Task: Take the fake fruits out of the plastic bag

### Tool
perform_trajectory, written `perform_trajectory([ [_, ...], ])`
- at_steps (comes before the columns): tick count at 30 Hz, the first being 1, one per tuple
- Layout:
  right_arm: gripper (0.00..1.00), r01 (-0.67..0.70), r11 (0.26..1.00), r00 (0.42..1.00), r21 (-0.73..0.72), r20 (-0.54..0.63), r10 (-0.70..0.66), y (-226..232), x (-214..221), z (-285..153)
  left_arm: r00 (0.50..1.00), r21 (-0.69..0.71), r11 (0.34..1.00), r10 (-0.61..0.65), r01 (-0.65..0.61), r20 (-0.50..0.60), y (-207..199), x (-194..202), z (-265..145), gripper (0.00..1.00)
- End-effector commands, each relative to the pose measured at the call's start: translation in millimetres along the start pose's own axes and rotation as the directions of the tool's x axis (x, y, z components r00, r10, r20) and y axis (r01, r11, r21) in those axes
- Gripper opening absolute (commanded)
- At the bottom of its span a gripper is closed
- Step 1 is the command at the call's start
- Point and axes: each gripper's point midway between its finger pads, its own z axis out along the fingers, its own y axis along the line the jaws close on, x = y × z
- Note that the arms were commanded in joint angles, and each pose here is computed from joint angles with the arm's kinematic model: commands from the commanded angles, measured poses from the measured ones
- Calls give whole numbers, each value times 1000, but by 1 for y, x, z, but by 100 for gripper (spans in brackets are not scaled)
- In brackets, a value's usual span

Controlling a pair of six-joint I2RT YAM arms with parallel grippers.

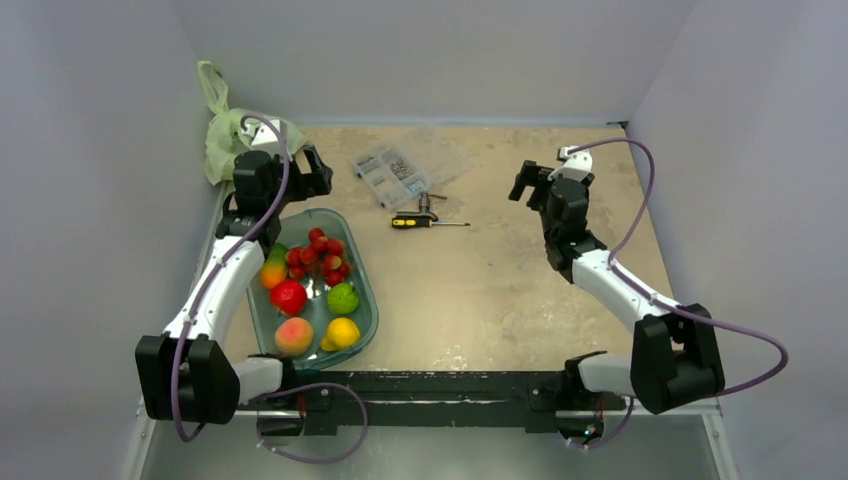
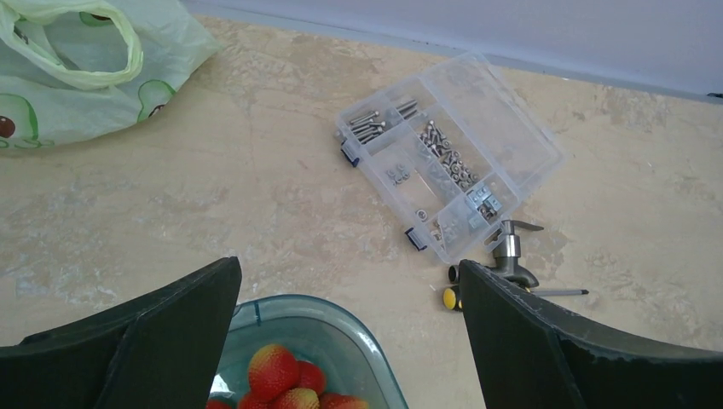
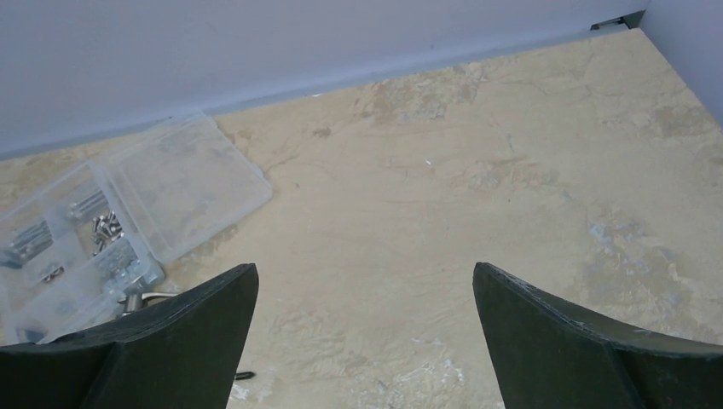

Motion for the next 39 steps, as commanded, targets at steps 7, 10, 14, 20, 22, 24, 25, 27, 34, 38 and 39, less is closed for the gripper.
perform_trajectory([
  [7, 99, -35, 999, 998, -21, -51, 34, 18, 4, 20, 999, -56, 998, -31, 32, 20, 6, -18, -5, 99],
  [10, 99, -36, 999, 999, -32, -39, 35, 20, 7, 23, 999, -83, 996, -43, 43, -3, 11, -10, 2, 100],
  [14, 99, -34, 999, 999, -19, -15, 34, 17, -1, 16, 996, -97, 992, -82, 78, -36, 16, -3, 12, 99],
  [20, 99, -50, 998, 998, -36, 34, 51, 16, -19, 1, 987, -236, 961, -156, 145, -27, 50, 7, 17, 100],
  [22, 99, -43, 998, 998, -36, 42, 45, 16, -21, 1, 978, -245, 948, -210, 203, -2, 54, 12, 23, 99],
  [24, 99, -32, 998, 999, -48, 26, 33, 20, -17, 3, 963, -275, 923, -265, 270, 56, 67, 7, 28, 100],
  [25, 99, -27, 998, 1000, -55, 11, 28, 22, -14, 6, 956, -289, 911, -281, 294, 84, 71, 4, 32, 100],
  [27, 99, -23, 998, 1000, -62, -12, 22, 26, -14, 9, 949, -280, 909, -280, 310, 144, 76, -12, 41, 100],
  [34, 99, -5, 998, 1000, -69, -27, 3, 32, -16, 7, 869, -353, 795, -428, 493, 248, 142, -34, 74, 100],
  [38, 99, -6, 994, 999, -106, -40, 1, 41, -16, 6, 872, -373, 799, -359, 471, 331, 171, -49, 90, 100],
  [39, 99, -5, 994, 999, -105, -48, 0, 41, -15, 6, 888, -385, 817, -301, 429, 348, 178, -55, 95, 100],
])
